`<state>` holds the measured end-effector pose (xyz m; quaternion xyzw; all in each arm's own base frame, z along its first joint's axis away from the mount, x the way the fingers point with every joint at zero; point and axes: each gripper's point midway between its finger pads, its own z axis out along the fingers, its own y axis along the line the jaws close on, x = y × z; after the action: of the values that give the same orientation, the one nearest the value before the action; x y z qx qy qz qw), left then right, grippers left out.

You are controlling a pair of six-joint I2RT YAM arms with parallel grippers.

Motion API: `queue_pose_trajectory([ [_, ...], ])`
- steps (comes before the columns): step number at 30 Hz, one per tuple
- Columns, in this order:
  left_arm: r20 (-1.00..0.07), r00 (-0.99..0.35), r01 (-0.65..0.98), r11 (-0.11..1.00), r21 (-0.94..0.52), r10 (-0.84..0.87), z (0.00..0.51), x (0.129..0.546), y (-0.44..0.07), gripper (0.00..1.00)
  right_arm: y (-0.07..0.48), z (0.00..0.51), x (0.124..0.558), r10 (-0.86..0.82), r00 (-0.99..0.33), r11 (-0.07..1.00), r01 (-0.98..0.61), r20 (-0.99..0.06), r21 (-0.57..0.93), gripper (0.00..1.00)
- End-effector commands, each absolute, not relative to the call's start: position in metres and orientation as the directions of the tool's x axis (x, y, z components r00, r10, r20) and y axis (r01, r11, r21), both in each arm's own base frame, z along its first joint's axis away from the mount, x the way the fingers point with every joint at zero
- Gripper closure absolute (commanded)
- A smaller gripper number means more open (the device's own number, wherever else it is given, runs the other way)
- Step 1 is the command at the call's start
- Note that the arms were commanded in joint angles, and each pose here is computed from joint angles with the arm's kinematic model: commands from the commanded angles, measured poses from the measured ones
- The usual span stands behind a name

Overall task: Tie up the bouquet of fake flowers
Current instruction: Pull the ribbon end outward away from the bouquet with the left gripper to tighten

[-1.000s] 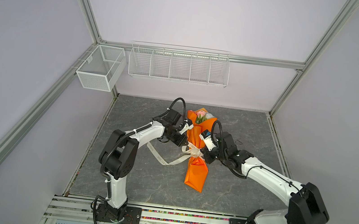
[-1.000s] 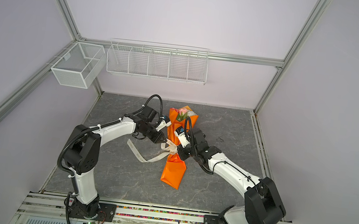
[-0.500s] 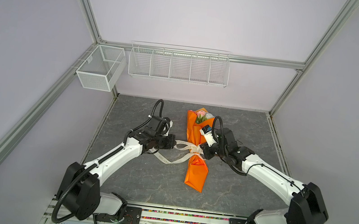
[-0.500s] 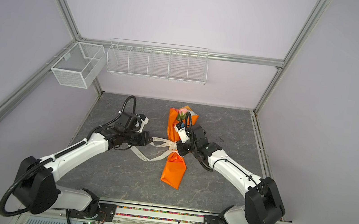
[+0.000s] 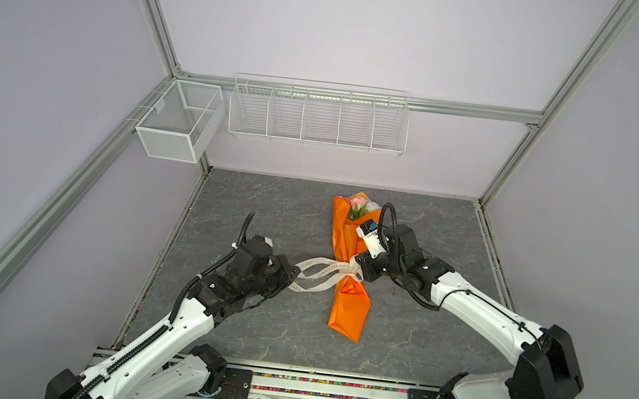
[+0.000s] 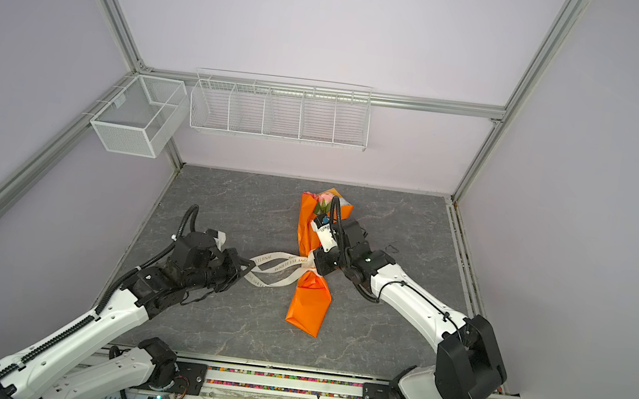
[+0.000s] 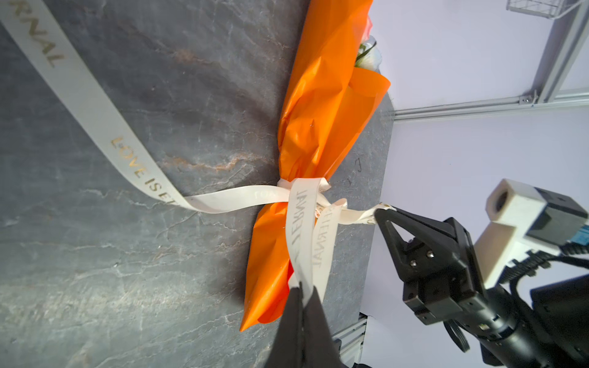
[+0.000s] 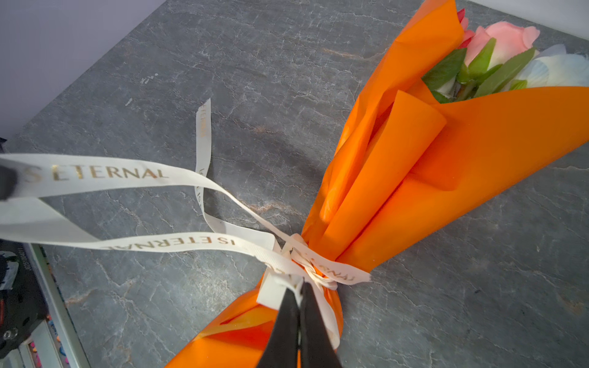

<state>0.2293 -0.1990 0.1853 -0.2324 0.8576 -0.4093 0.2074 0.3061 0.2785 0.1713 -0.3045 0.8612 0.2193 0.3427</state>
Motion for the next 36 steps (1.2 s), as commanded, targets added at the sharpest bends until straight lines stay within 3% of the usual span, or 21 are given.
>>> queue_pose_trajectory([
  [1,-0.107,-0.783,-0.300,0.523,-0.798,-0.613,0.186,0.220,-0.198,0.90,0.283,0.175,0.306,-0.367,-0.592,0.712,-0.675,-0.718,0.194,0.93],
  [3,-0.123,-0.777,-0.293,0.528,-0.797,-0.617,0.194,0.216,-0.197,0.81,0.283,0.175,0.307,-0.366,-0.593,0.715,-0.673,-0.718,0.191,0.93],
  [12,-0.156,-0.830,-0.218,0.569,-0.793,-0.535,0.227,0.197,-0.204,0.79,0.282,0.175,0.307,-0.371,-0.586,0.712,-0.677,-0.720,0.185,0.93],
  [14,-0.157,-0.870,-0.183,0.603,-0.777,-0.467,0.229,0.190,-0.212,0.67,0.283,0.175,0.307,-0.371,-0.585,0.710,-0.679,-0.722,0.185,0.93],
  [16,-0.169,-0.892,-0.167,0.653,-0.739,-0.419,0.228,0.187,-0.213,0.64,0.283,0.176,0.307,-0.369,-0.583,0.708,-0.681,-0.724,0.187,0.94],
  [18,-0.220,-0.904,-0.105,0.689,-0.717,-0.366,0.230,0.188,-0.214,0.62,0.283,0.176,0.306,-0.372,-0.580,0.707,-0.683,-0.725,0.184,0.93],
  [22,-0.456,-0.855,0.143,0.734,-0.664,-0.245,0.247,0.208,-0.221,0.60,0.283,0.177,0.305,-0.376,-0.573,0.702,-0.689,-0.728,0.180,0.93],
  [26,-0.718,-0.695,0.581,0.624,-0.523,0.046,0.254,0.219,-0.268,0.58,0.284,0.176,0.306,-0.368,-0.583,0.702,-0.685,-0.725,0.194,0.93],
  [30,-0.806,-0.568,0.707,0.600,-0.375,0.166,0.241,0.246,-0.293,0.55,0.283,0.175,0.306,-0.352,-0.605,0.701,-0.676,-0.714,0.228,0.93],
  [33,-0.743,-0.643,0.565,0.770,-0.295,0.187,0.207,0.289,-0.276,0.55,0.277,0.171,0.308,-0.343,-0.620,0.720,-0.656,-0.706,0.227,0.93],
  [36,-0.592,-0.804,0.257,0.930,-0.264,0.054,0.164,0.327,-0.220,0.52,0.272,0.167,0.308,-0.336,-0.632,0.731,-0.643,-0.698,0.230,0.93],
])
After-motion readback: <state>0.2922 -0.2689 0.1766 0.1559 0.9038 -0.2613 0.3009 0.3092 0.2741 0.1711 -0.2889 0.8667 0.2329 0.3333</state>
